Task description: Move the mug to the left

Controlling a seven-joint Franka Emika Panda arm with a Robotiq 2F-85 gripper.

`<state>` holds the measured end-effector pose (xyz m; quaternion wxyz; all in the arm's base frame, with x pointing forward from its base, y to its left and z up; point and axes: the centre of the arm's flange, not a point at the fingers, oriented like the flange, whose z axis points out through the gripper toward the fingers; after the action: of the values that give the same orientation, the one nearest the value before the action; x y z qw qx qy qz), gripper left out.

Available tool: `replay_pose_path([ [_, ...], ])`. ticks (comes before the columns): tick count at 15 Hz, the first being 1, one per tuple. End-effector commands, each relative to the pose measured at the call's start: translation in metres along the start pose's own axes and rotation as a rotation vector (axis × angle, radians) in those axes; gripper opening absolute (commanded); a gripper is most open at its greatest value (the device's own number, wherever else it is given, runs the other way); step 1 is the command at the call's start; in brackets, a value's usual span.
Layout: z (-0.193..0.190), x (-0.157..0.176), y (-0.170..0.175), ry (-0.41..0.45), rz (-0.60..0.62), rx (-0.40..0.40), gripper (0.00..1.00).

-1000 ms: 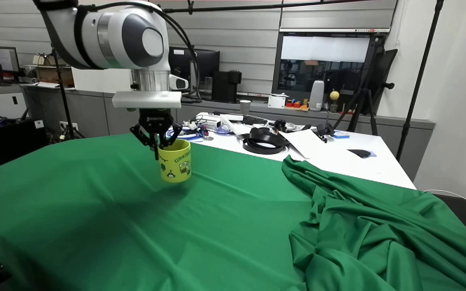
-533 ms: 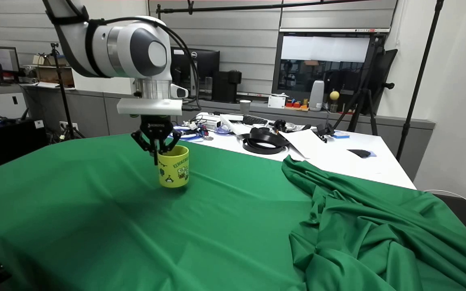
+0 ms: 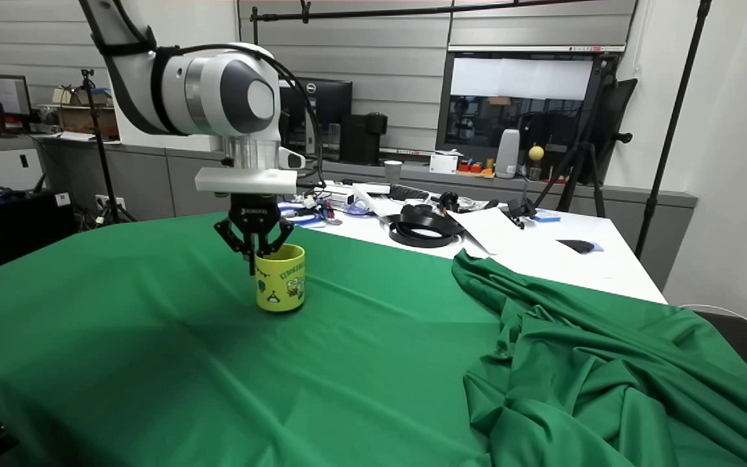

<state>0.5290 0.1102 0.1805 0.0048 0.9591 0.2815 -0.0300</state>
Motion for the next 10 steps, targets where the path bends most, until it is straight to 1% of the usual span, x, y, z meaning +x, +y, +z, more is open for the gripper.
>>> replay_pose_path([
  [1, -0.005, 0.012, 0.005, -0.018, 0.014, -0.025, 0.36],
  [4, -0.008, 0.014, 0.007, -0.019, 0.006, -0.04, 0.55],
  [6, -0.012, 0.013, 0.007, -0.015, 0.002, -0.047, 0.69],
  [10, -0.031, 0.004, 0.001, -0.021, -0.005, -0.074, 0.96],
])
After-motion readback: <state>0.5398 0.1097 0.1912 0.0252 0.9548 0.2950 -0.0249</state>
